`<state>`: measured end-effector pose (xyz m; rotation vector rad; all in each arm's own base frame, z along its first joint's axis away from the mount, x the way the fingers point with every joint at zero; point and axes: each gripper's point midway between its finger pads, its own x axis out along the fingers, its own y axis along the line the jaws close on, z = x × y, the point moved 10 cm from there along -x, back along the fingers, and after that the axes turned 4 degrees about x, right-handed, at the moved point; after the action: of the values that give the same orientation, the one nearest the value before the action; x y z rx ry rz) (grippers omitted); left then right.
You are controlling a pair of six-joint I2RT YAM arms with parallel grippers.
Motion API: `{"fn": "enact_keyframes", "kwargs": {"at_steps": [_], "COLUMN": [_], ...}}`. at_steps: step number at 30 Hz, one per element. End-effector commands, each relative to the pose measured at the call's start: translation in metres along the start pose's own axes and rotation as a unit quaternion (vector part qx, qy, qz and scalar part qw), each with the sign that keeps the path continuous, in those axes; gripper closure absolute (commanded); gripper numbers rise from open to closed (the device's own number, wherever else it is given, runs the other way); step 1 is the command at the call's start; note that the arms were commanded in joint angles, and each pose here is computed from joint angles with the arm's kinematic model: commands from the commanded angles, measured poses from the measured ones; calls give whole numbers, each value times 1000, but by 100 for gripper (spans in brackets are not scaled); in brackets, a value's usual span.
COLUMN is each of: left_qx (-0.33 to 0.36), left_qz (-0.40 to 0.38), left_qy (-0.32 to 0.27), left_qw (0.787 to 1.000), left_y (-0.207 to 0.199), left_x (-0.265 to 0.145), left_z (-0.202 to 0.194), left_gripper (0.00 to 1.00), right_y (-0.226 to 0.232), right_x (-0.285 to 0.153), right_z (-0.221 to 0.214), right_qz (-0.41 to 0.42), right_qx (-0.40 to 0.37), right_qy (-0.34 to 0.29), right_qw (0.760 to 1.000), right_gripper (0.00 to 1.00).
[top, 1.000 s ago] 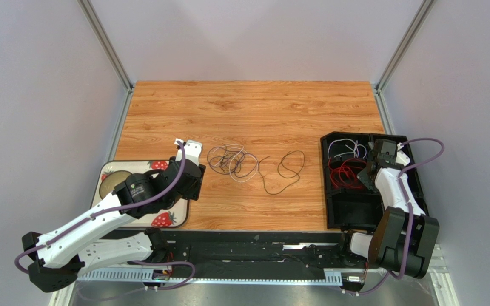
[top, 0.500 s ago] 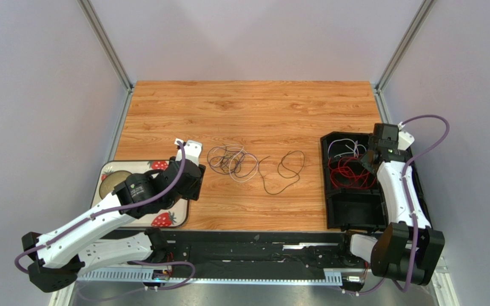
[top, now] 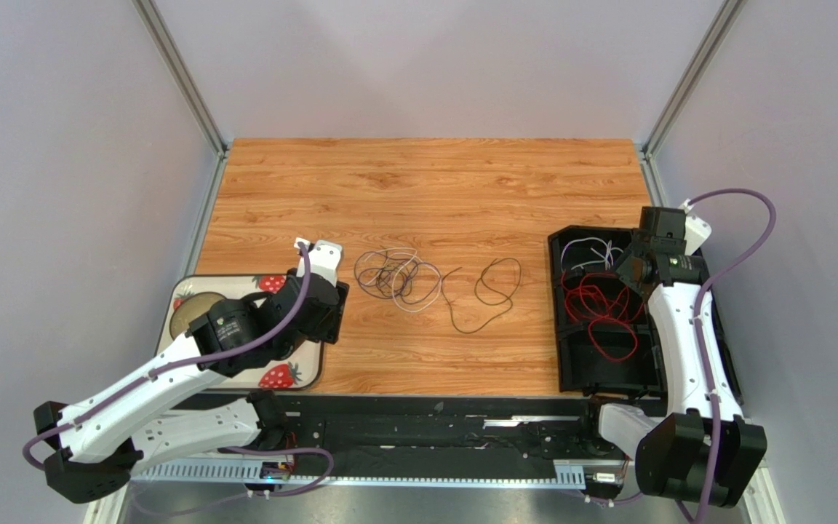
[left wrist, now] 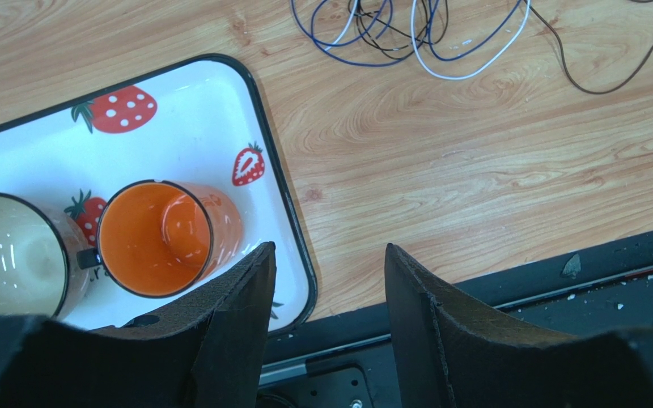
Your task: Untangle the cables
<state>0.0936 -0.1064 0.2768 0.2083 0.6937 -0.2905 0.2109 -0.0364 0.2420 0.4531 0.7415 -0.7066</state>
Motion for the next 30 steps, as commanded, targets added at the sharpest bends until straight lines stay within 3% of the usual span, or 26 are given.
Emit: {"fn": "enact_keyframes", "kwargs": {"at_steps": [1, 6, 10, 19, 30], "left_qx": [-2, 0, 6, 6, -6], "left_qz": [-5, -5, -9, -22, -81], "left_qy": [-10, -8, -2, 30, 36], "left_qw": [1000, 1000, 1000, 999, 996], "left_y": [0, -1, -3, -18, -80], "left_x": [0, 1, 4, 15, 71], "left_z": [2, 2, 2, 5, 38], "left_gripper": [41, 41, 40, 40, 41], "right_y": [10, 48, 73, 35, 15], "right_x": [-15, -42, -48, -45, -42], "right_z": [4, -3, -19, -36, -55], "right_qz": [64, 185, 208, 78, 94], "right_qx": [-2, -58, -123, -108, -98], "right_qy": [2, -5, 19, -20, -25], "right_qw": [998, 981, 970, 991, 990], "right_gripper": [48, 48, 48, 43, 37]}}
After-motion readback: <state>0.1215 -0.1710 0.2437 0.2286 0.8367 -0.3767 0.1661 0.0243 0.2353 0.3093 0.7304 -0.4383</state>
